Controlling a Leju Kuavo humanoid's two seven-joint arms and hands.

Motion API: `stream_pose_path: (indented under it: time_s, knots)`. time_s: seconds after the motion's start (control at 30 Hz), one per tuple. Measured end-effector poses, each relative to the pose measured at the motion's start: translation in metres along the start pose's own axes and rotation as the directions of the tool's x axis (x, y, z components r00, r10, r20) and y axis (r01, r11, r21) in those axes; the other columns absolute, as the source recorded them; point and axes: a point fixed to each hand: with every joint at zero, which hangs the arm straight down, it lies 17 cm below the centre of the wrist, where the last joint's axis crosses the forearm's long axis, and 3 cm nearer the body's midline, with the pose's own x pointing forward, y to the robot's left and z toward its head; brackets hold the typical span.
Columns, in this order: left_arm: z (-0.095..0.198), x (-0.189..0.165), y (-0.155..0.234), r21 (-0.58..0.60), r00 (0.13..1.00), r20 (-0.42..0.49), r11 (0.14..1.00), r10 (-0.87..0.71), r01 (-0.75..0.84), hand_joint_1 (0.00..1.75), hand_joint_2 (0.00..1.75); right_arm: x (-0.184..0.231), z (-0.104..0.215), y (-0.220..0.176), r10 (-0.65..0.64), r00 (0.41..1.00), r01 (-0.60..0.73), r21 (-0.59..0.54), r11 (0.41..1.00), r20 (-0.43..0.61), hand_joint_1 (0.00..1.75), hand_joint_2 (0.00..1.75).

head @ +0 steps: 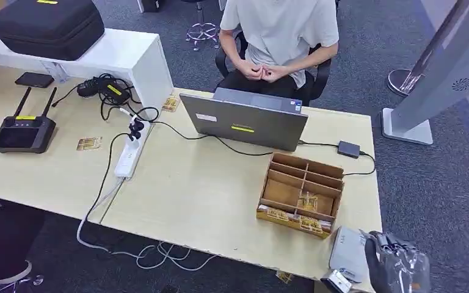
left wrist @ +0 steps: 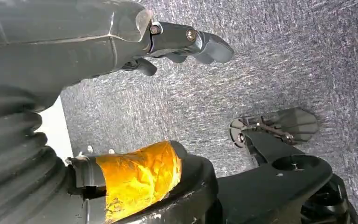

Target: Pass the card to the sensor for recognition and then transmit it.

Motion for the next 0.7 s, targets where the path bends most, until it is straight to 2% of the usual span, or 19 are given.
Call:
stream_pose_path:
  time_s: [0.2, 0.43, 0.7]
  knots:
    - [0.0, 0.0, 0.002, 0.005, 1.0, 0.0, 1.0, -0.007, 0.007, 0.0, 1.75, 0.004, 0.005, 0.028, -0.016, 1.0, 0.016, 0.058, 0.998, -0.011, 1.75, 1.75]
    - [-0.001, 0.0, 0.008, 0.023, 1.0, 0.0, 1.0, -0.011, 0.011, 0.0, 1.75, 0.01, 0.02, 0.064, -0.085, 0.994, 0.093, 0.135, 0.986, -0.064, 1.75, 1.75]
    - [-0.001, 0.0, 0.012, 0.03, 1.0, -0.001, 1.0, -0.005, 0.005, 0.0, 1.75, 0.016, 0.025, 0.081, -0.116, 0.989, 0.13, 0.159, 0.979, -0.093, 1.75, 1.75]
